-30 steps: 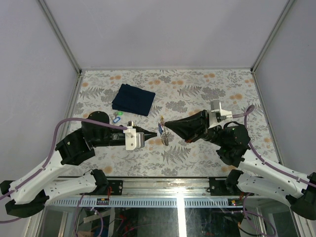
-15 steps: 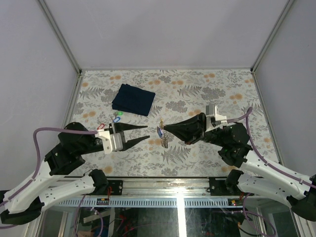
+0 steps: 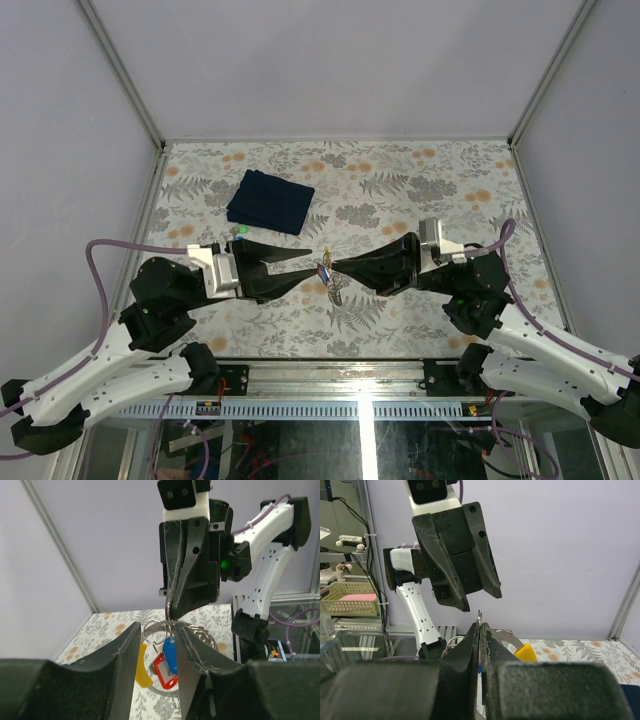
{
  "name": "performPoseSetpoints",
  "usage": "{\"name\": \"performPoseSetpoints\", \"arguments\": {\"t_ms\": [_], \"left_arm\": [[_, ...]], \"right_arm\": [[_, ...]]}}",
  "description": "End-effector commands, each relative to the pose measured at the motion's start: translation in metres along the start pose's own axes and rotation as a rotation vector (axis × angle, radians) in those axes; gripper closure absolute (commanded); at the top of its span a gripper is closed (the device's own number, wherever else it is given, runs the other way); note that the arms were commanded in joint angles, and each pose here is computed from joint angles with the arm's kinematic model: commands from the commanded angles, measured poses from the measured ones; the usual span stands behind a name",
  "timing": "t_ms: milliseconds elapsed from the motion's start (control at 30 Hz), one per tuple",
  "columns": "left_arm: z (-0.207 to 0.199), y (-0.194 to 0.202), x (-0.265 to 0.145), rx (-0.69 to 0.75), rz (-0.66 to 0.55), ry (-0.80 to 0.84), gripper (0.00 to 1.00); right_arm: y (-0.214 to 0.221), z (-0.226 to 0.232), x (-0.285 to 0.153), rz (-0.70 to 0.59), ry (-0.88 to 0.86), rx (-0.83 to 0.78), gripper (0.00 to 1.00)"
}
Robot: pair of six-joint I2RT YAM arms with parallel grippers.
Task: Put the keys on the keyring
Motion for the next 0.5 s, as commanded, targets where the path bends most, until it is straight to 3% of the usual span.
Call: {"name": "performPoseSetpoints", "arguments": {"t_ms": [0,467], "left_arm": [[-0.005,-0.026,0.007,-0.017,-0.157,0.048,0.67],[-0.009,-0.012,0.023,-0.079,-0.120,0.126,0.73]], "right_arm": [[-0.047,0.003,0.005,-0.141,-0.038,-0.106,1.00],[-0.056,0.003,0.004,-0.167,-0.029,-0.124,1.00]]}}
Point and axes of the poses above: each gripper's point midway between its finger pads, its own x axis out along the fingers, its own z axis along the line the jaws close on, y = z × x, the point moved 6 cm from there along -x, back along the fingers, and after that the axes turned 9 degrees about -x, right-handed, at the moved point
